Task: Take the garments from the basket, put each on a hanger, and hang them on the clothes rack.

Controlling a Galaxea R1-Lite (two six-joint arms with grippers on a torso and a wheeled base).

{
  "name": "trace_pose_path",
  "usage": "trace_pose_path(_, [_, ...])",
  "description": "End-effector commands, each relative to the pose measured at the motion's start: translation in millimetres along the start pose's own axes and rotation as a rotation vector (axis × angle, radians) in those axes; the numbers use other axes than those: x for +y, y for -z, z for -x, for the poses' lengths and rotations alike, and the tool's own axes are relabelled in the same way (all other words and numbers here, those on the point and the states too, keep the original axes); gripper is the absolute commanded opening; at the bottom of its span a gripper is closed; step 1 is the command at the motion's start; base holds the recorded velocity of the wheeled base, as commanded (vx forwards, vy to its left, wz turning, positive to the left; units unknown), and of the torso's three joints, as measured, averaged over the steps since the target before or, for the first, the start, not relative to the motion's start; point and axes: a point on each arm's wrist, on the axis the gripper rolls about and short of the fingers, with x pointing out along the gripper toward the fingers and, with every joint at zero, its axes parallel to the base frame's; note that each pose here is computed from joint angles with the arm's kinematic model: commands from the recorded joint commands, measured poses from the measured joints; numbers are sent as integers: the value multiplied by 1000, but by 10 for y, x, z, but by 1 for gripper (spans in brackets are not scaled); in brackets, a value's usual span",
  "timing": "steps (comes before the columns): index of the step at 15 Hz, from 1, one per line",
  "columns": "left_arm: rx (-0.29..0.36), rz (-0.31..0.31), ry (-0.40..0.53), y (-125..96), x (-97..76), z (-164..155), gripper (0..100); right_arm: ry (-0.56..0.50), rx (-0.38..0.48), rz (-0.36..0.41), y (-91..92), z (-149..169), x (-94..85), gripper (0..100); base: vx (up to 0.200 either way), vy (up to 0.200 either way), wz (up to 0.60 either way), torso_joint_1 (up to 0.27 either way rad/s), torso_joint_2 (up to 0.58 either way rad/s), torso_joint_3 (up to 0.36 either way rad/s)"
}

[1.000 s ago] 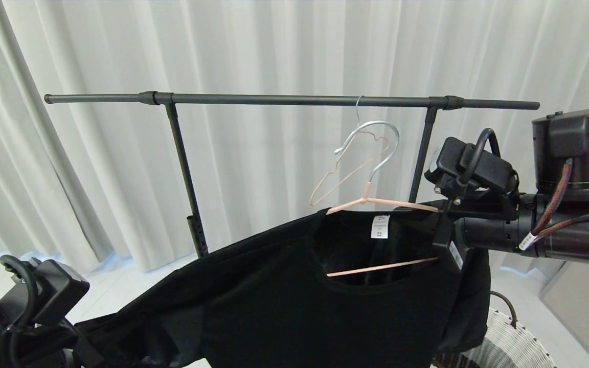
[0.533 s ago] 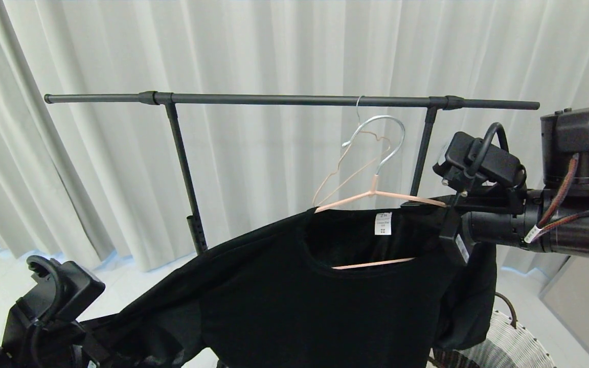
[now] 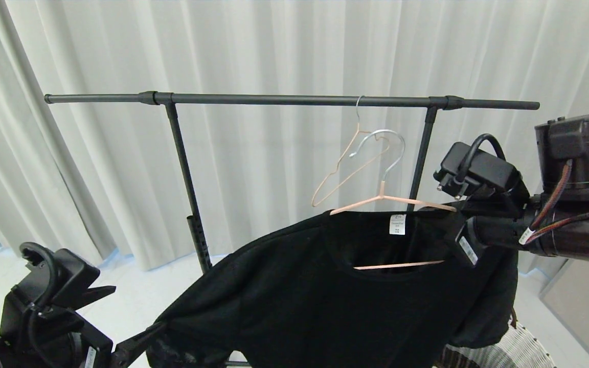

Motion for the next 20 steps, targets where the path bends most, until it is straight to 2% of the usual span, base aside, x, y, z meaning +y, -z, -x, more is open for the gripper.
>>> trace_pose_path(1, [-22, 31, -28, -55, 31, 23, 100, 57, 58, -14, 54, 4, -66, 0, 0, 0, 0, 0, 0, 0])
trace_pose_path(4, [14, 69, -155, -25, 126, 42, 100, 160, 182, -105, 155, 11, -132, 0, 0, 0, 0, 0, 0, 0])
trace_pose_path(7, [-3, 65, -207, -98, 167, 65, 100, 223, 376, -312, 245, 51, -162, 0, 0, 0, 0, 0, 0, 0])
trace_pose_path(9, [-32, 56, -221, -138, 185, 63, 100, 272, 421, -454, 239, -5, -177, 0, 0, 0, 0, 0, 0, 0])
trace_pose_path(10, [-34, 55, -223, -140, 186, 64, 100, 276, 422, -463, 237, -12, -178, 0, 0, 0, 0, 0, 0, 0])
trace_pose_path(11, [-39, 51, -235, -154, 194, 63, 100, 336, 444, -528, 262, -94, -211, 0, 0, 0, 0, 0, 0, 0])
trace_pose_path(14, [-39, 49, -235, -154, 194, 63, 100, 413, 508, -539, 365, -145, -287, 0, 0, 0, 0, 0, 0, 0])
trace_pose_path(15, [-49, 45, -238, -184, 205, 67, 100, 480, 538, -544, 405, -166, -369, 0, 0, 0, 0, 0, 0, 0])
trace_pose_path(20, [-72, 35, -233, -255, 215, 68, 100, 652, 521, -576, 324, -306, -679, 0, 0, 0, 0, 0, 0, 0])
